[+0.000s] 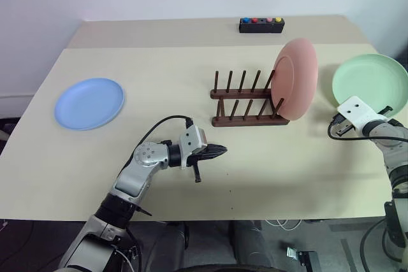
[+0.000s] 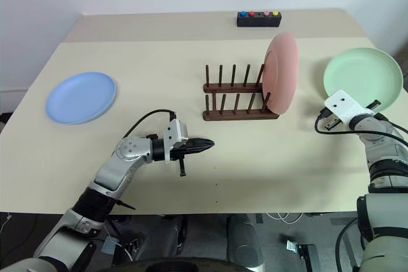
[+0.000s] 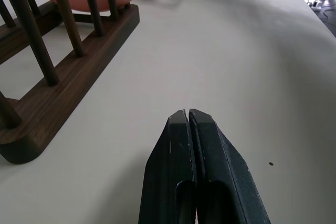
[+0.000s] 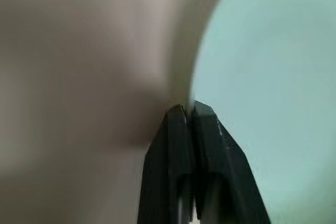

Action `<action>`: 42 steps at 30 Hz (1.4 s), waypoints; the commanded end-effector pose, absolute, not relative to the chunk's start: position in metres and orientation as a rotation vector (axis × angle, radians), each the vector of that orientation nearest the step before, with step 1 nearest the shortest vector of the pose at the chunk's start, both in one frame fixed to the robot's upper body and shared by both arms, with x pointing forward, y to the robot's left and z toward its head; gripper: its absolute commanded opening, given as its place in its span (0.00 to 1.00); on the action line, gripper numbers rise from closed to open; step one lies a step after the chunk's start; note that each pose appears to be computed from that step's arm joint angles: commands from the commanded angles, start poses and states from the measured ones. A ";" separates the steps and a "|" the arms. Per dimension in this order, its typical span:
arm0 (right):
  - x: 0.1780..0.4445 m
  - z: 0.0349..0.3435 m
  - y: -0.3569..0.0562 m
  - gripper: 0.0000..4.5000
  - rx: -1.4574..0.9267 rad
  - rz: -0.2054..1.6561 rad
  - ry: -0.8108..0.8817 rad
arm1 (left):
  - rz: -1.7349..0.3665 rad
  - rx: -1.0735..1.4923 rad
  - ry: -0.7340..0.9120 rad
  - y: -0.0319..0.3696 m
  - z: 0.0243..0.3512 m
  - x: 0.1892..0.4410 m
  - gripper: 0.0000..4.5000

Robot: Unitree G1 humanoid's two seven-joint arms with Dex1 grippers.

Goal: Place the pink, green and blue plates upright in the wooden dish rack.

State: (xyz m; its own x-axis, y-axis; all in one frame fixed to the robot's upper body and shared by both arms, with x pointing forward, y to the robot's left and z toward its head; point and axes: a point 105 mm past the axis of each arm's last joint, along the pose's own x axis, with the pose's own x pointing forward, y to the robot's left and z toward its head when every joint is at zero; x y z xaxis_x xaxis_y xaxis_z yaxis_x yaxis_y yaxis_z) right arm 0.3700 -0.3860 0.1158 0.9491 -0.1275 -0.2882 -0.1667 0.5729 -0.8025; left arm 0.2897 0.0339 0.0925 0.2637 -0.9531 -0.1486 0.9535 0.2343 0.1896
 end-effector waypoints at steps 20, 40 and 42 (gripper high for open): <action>0.327 0.349 -0.234 0.01 -1.215 0.163 -0.621 | -1.242 0.240 -0.077 0.040 0.113 0.294 0.00; 0.281 0.281 -0.093 0.01 -0.237 1.041 -0.474 | -1.028 0.272 -0.097 0.094 0.136 0.305 0.00; 0.282 0.277 -0.094 0.01 -0.202 1.045 -0.451 | -1.027 0.272 -0.094 0.095 0.135 0.305 0.00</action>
